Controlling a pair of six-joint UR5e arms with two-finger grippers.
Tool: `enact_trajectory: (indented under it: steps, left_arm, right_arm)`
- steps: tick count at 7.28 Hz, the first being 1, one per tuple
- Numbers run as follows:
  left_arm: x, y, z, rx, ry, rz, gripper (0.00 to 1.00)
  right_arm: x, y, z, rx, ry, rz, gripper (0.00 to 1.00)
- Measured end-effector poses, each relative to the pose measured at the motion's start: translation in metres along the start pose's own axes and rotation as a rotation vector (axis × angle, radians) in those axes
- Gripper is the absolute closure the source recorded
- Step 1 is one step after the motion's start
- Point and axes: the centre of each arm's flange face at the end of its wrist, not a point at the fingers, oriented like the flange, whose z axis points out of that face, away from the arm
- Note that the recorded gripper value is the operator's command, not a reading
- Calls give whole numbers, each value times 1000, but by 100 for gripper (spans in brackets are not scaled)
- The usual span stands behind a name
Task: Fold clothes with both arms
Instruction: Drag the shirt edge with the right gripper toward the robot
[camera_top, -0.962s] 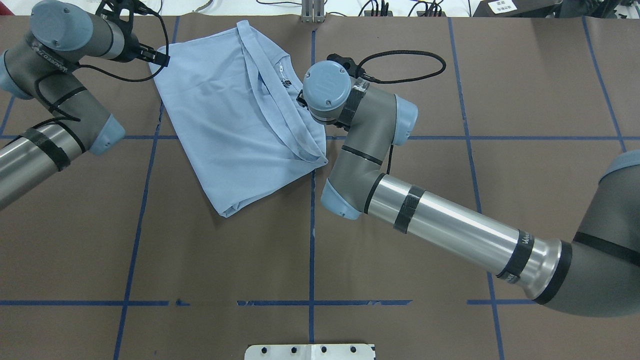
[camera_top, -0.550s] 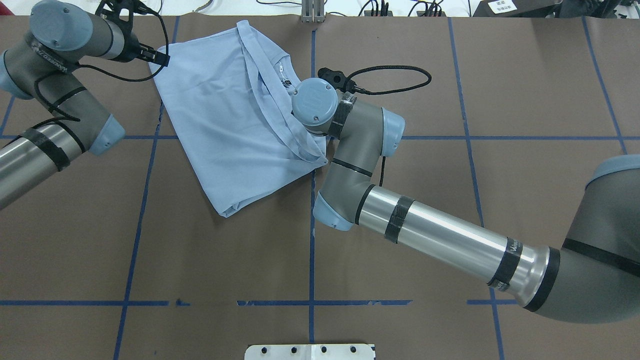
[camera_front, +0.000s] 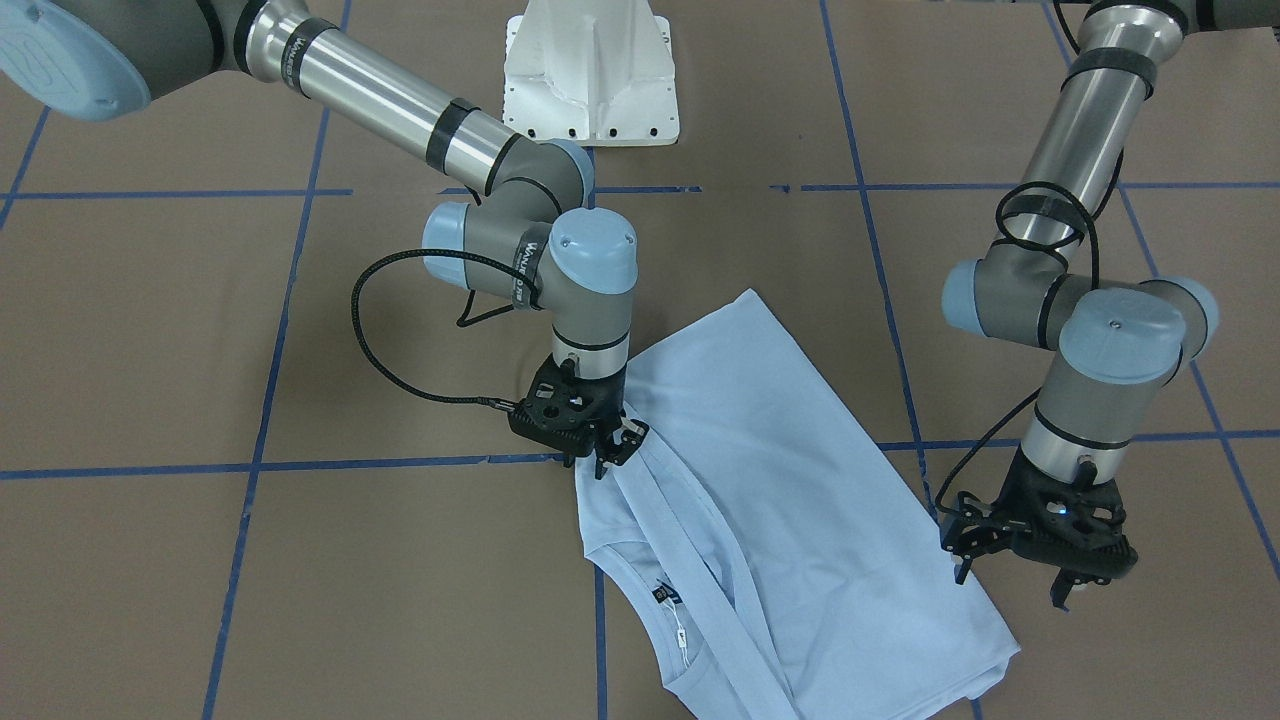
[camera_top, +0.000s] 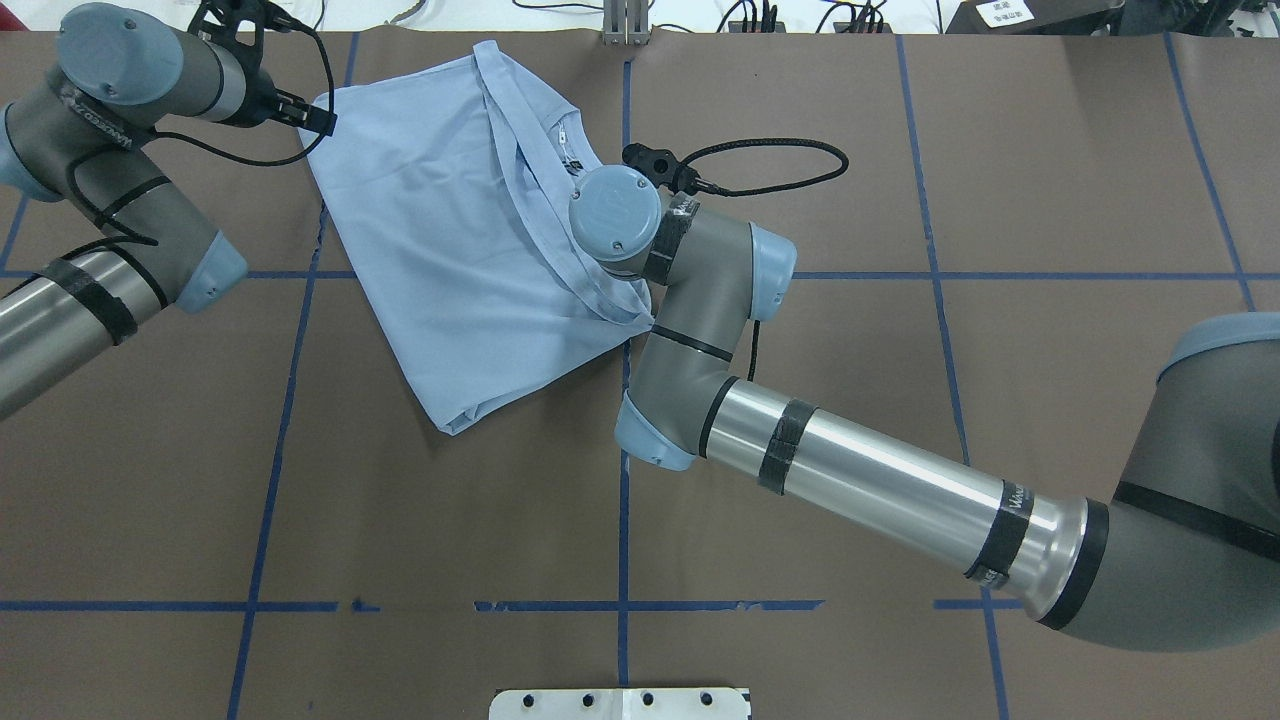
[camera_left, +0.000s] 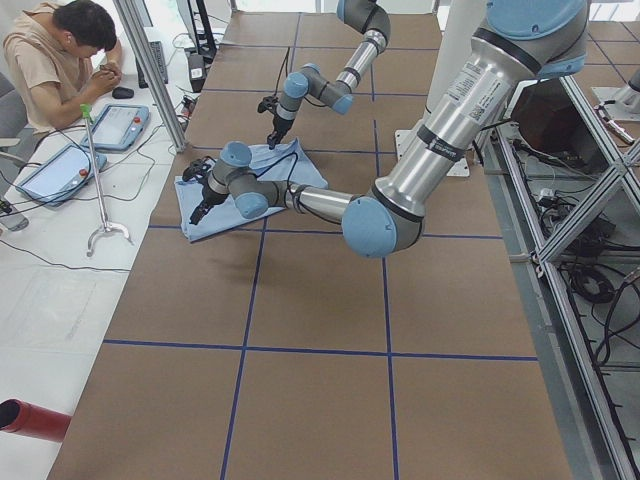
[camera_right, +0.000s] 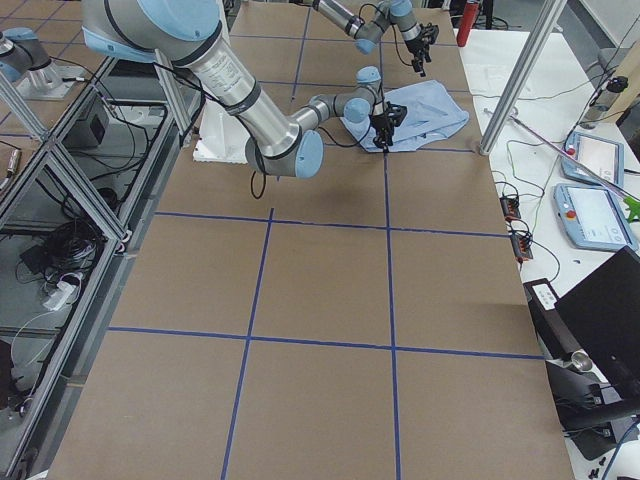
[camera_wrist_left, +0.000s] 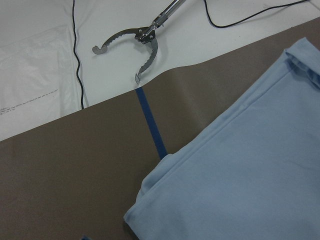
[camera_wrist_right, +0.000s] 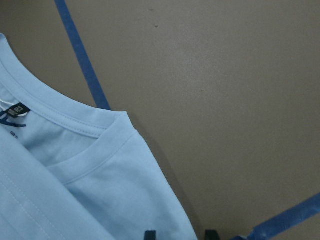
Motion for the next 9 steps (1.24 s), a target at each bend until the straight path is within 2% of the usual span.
enact_trajectory:
  steps: [2, 4, 6, 9]
  left_arm:
    - [-2, 3, 1, -2, -1, -3, 0]
    - [-1, 4, 0, 6, 5, -15, 0]
    - [-1, 4, 0, 10, 8, -17, 0]
    - [1, 3, -3, 16, 12, -17, 0]
  right_arm:
    - [-1, 2, -2, -4, -3, -39, 100]
    - [9, 0, -21, -7, -2, -53, 100]
    - [74, 12, -46, -14, -11, -67, 100]
    - [195, 109, -86, 14, -54, -147, 100]
